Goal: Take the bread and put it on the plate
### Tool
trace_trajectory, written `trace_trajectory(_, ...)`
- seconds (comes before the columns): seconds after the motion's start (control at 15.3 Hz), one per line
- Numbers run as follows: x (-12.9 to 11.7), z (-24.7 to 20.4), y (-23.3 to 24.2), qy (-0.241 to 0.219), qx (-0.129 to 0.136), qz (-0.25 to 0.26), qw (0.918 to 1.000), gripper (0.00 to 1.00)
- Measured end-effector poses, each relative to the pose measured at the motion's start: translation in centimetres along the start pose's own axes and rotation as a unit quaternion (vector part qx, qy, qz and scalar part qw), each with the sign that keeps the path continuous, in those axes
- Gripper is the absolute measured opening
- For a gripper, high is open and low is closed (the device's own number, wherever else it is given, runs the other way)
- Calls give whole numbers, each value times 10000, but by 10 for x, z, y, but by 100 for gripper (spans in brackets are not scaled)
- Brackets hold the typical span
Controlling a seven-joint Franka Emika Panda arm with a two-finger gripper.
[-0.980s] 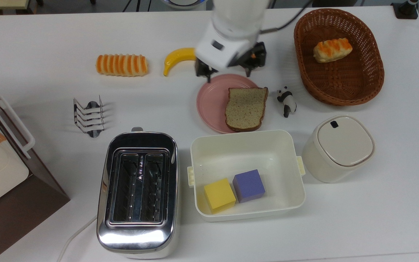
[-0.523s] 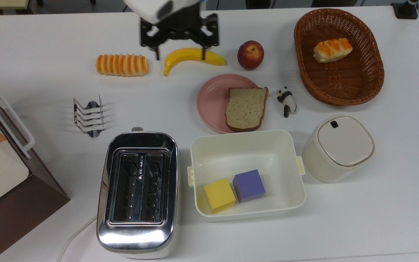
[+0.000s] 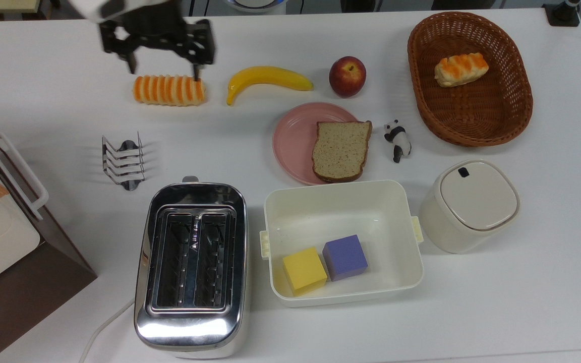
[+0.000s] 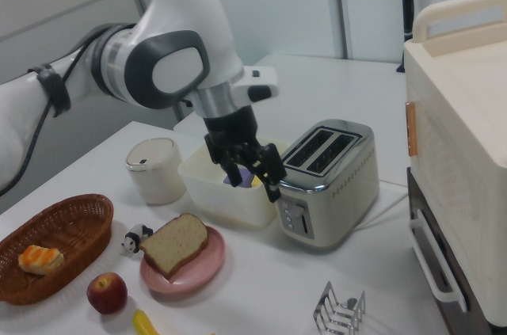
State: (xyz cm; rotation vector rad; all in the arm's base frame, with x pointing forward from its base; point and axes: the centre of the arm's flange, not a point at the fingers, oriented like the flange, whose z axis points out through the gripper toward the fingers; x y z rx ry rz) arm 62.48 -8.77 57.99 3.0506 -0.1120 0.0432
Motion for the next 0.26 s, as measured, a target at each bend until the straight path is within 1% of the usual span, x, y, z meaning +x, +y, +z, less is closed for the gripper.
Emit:
trace_trajectory(0.13,-1,1,13,-10,-3,54,10000,100)
trace_trajectory(0.26,-1,1,10,-7,1,29,10000,100)
